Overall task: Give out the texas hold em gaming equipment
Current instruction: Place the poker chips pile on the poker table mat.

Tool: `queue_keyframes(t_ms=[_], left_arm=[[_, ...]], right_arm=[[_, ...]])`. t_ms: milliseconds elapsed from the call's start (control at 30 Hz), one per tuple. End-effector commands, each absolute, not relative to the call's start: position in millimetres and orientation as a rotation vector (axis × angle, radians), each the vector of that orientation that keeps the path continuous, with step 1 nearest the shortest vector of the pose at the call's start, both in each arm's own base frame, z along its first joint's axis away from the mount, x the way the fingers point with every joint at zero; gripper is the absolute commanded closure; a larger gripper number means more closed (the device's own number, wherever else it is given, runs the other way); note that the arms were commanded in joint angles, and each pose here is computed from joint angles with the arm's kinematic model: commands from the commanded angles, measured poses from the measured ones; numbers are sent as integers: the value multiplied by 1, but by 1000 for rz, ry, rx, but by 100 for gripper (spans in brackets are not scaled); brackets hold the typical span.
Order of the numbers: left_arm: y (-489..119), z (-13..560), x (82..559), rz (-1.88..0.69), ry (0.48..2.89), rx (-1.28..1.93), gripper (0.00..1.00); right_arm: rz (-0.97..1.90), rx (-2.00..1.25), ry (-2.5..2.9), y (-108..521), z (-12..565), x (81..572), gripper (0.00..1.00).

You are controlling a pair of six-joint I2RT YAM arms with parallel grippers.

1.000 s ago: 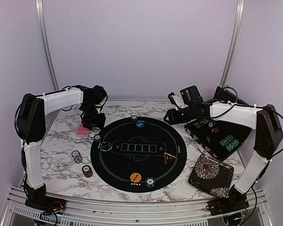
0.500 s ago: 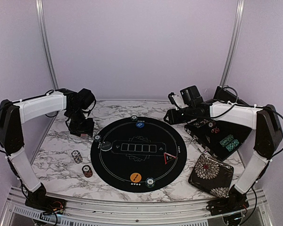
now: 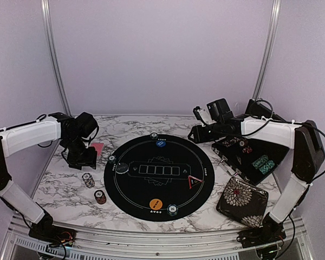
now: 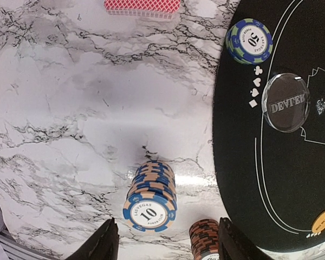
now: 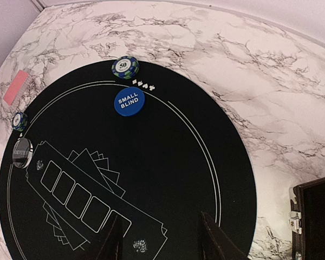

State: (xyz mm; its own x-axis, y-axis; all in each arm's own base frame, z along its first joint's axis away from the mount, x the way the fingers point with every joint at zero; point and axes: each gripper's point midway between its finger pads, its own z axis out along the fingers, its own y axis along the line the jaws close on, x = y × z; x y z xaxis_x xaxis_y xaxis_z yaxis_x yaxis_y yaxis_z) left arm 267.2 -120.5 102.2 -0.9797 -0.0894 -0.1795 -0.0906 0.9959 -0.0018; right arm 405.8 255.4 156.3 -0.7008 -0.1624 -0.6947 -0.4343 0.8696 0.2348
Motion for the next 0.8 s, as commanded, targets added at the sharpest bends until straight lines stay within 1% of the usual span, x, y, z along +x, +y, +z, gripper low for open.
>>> queue_keyframes(t_ms=[0, 767], left_arm=[[-115, 103, 253, 5, 2966, -179, 35], [-113, 69, 249, 22, 3028, -160, 27]], right_arm=[[498, -427, 2315, 254, 163, 414, 55], [487, -425, 2304, 252, 170, 413, 56]])
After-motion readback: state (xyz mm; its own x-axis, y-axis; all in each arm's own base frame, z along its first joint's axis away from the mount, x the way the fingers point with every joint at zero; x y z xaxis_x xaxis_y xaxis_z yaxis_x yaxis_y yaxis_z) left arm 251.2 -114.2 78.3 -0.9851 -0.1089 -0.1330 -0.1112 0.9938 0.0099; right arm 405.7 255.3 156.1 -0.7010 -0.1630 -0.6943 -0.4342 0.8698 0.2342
